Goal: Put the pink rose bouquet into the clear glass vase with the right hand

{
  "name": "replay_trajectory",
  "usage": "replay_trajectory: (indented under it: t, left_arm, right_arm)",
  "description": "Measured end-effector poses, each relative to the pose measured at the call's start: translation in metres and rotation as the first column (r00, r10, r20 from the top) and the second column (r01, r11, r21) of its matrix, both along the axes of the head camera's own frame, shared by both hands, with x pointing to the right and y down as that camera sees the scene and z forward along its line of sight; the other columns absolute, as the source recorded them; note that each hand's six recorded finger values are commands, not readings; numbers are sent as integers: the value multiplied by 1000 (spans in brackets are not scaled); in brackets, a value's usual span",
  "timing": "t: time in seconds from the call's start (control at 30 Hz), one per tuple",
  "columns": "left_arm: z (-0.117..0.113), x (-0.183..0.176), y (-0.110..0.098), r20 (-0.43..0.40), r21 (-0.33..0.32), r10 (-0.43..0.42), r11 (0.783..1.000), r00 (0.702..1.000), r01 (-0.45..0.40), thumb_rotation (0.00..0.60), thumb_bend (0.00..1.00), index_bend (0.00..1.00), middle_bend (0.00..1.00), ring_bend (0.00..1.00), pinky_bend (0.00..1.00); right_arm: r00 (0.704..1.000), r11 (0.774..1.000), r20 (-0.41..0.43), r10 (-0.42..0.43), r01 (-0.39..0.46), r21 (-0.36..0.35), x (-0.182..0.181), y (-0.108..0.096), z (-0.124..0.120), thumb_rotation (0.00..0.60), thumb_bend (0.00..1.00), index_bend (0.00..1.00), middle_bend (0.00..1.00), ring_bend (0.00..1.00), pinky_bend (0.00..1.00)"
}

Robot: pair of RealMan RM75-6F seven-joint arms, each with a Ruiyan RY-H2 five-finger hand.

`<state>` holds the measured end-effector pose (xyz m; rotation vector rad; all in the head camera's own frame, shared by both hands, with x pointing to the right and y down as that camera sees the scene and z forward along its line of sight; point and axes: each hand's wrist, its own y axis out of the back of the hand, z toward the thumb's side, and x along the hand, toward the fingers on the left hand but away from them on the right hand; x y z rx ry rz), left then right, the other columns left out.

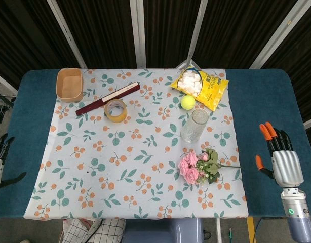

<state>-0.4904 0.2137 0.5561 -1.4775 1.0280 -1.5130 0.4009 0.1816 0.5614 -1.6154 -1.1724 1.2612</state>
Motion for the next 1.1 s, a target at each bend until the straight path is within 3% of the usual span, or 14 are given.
replay_trajectory:
  t: [0.23, 0.6, 0.77, 0.97, 1.1]
  left_arm:
    - [1, 0, -1, -6, -8, -3, 1000, 1000, 3, 600, 0, 0, 0, 0, 0]
    - [1, -1, -3, -24, -17, -3, 1000, 1000, 3, 600, 0, 0, 0, 0, 0]
    - [0, 0, -2, -30, -20, 2, 1000, 1000, -2, 600, 0, 0, 0, 0, 0]
    - [1, 1, -2, -33, -26, 2, 1000, 999, -3, 600, 0, 0, 0, 0, 0]
    - [1, 1, -2, -36, -26, 1, 1000, 999, -2, 600, 0, 0, 0, 0, 0]
  right_arm:
    - [1000, 1000, 0, -4, 4, -12, -2, 0, 2, 600, 498, 0, 0, 0, 0]
    - [1000, 1000, 2, -23, 23, -17, -8, 3, -1, 600, 234, 0, 0, 0, 0]
    - [999, 999, 16, -36, 37, -35, -11, 6, -1, 600, 209, 0, 0, 0, 0]
    - [992, 986, 70, -104, 112, -125, -28, 15, 5, 600, 206, 0, 0, 0, 0]
    - [979, 952, 69, -191, 202, -230, -44, 26, 19, 600, 204, 0, 0, 0, 0]
